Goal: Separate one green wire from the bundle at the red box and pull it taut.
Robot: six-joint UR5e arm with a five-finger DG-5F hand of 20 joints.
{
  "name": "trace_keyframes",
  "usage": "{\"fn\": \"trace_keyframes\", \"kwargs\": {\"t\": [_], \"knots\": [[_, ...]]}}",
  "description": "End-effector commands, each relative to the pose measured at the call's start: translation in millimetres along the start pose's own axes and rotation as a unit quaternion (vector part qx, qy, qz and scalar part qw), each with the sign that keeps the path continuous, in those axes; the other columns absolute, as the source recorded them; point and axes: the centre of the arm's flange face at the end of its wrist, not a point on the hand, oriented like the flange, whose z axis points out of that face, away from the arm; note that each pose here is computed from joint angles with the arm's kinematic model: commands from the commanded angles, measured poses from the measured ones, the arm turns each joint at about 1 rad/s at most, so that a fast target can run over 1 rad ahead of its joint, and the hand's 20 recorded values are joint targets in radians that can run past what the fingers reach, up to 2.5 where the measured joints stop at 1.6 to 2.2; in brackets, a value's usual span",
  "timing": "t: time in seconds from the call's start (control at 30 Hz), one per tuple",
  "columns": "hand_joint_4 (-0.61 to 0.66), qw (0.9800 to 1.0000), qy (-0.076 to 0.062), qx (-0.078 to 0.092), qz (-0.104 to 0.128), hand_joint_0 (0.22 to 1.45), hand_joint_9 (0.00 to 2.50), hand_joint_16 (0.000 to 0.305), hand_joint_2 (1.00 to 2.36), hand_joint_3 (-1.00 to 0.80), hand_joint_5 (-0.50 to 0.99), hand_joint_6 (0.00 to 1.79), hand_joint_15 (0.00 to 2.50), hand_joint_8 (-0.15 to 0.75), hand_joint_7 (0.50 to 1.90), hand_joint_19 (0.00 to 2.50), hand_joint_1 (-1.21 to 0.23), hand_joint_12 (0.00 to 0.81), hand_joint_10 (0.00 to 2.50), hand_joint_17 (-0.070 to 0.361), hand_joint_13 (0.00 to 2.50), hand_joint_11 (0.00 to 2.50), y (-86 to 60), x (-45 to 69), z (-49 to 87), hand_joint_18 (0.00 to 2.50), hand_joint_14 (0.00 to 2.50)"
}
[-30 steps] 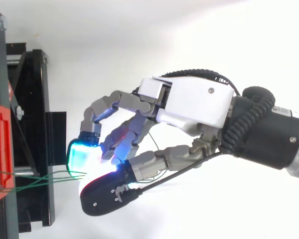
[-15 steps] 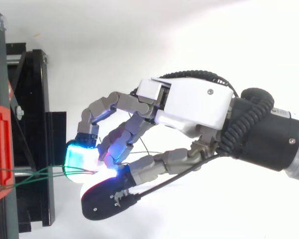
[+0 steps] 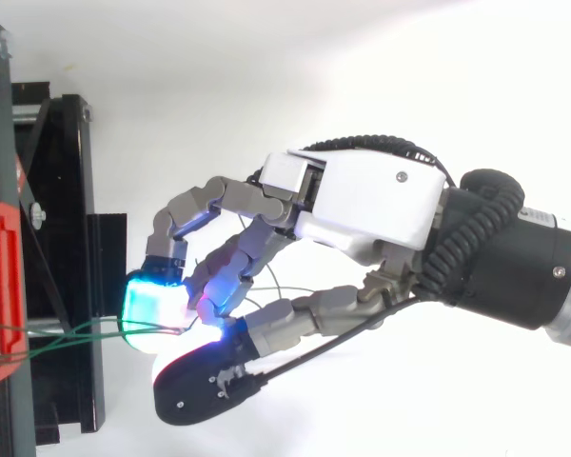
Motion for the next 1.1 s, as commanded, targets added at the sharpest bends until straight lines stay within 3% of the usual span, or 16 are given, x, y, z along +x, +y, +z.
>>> {"fn": "trace_keyframes", "kwargs": {"t": [0.0,0.17,0.4,0.47,0.67,0.87,1.07], "knots": [[0.06,1.0000,0.000,-0.001,0.001,0.61,1.22,0.046,1.00,-0.50,-0.13,0.87,0.44,0.235,1.00,0.44,-0.84,0.332,0.02,0.103,0.73,1.04,0.1,0.2,0.2,0.56,0.02],[0.06,1.0000,0.000,-0.001,0.001,0.59,1.24,0.046,1.00,-0.49,-0.12,0.86,0.43,0.232,1.03,0.45,-0.79,0.338,0.02,0.103,0.74,0.98,0.7,0.2,0.2,0.57,0.02],[0.05,1.0000,0.000,-0.002,0.001,0.58,1.24,0.046,1.01,-0.35,-0.11,0.87,0.44,0.241,1.10,0.46,-0.76,0.342,0.02,0.103,0.74,0.96,1.4,0.3,0.3,0.57,0.02],[0.06,1.0000,0.000,-0.001,0.001,0.58,1.23,0.046,1.01,-0.34,-0.12,0.88,0.44,0.243,1.06,0.45,-0.76,0.344,0.02,0.103,0.74,0.96,1.3,0.3,0.2,0.57,0.02],[0.10,1.0000,0.000,-0.001,0.001,0.54,1.20,0.048,1.00,-0.50,-0.13,0.88,0.44,0.248,1.00,0.46,-0.78,0.345,0.02,0.108,0.73,0.94,1.3,0.3,0.2,0.57,0.02],[0.11,1.0000,0.001,-0.002,0.002,0.50,1.22,0.050,1.00,-0.50,-0.12,0.87,0.44,0.250,1.02,0.45,-0.61,0.357,0.02,0.113,0.74,0.93,2.7,0.7,0.4,0.58,0.02],[0.10,1.0000,0.002,-0.002,0.002,0.56,1.21,0.047,1.00,-0.46,-0.12,0.86,0.44,0.247,1.06,0.46,-0.64,0.344,0.02,0.106,0.73,0.93,2.7,0.8,0.4,0.56,0.02]]}}
